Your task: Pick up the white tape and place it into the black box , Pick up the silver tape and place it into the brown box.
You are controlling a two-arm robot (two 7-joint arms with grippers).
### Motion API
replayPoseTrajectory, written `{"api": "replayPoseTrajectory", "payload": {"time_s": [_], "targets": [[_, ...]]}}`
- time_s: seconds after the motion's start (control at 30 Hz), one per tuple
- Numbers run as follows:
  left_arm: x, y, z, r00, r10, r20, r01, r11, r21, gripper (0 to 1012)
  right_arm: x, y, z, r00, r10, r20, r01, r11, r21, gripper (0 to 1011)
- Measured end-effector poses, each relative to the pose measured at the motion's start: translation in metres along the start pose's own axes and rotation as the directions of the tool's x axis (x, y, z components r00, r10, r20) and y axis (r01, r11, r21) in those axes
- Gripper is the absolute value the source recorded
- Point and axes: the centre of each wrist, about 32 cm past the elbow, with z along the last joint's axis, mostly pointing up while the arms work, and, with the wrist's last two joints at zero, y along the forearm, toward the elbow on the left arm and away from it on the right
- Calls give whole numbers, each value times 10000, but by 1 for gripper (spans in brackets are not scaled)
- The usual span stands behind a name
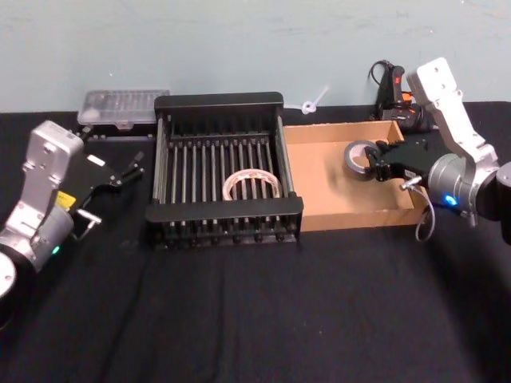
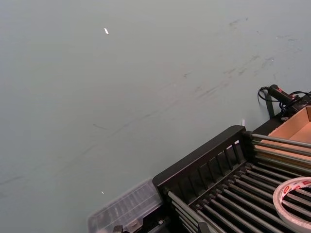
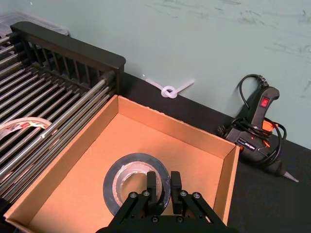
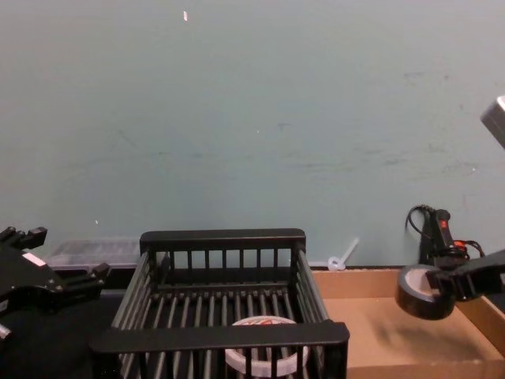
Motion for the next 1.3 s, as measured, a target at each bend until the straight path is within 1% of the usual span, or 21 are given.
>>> {"api": "replayPoseTrajectory", "payload": {"time_s": [0.83,0.87,0.93,0.97,1.07,1.1,1.13,1.2,1.23,1.3], "targets": [[0,0,0,10000,0,0,0,10000,-1,1001,-6,-13,1,10000,37,31,-37,10000,4,178],[0,0,0,10000,0,0,0,10000,-1,1001,-6,-13,1,10000,40,30,-40,10000,4,214],[0,0,0,10000,0,0,0,10000,-1,1001,-5,-14,1,10000,41,31,-41,10000,3,253],[0,0,0,10000,0,1,0,10000,-1,1001,-6,-14,1,10000,42,29,-42,10000,3,311],[0,0,0,10000,0,1,0,10000,-1,1001,-5,-15,0,10000,44,29,-44,10000,0,369],[0,0,0,10000,0,1,0,10000,0,1001,-5,-15,0,10000,45,29,-45,10000,0,400],[0,0,0,10000,0,0,0,10000,-1,1001,-5,-15,0,10000,45,28,-45,10000,1,452],[0,0,0,10000,0,0,0,10000,-1,1001,-5,-16,-1,10000,46,28,-46,10000,1,489],[0,0,0,10000,0,0,0,10000,0,1001,-5,-16,-1,10000,46,28,-46,10000,1,548],[0,0,0,10000,0,0,0,10000,-1,1001,-5,-16,-1,10000,48,27,-48,10000,2,593]]}}
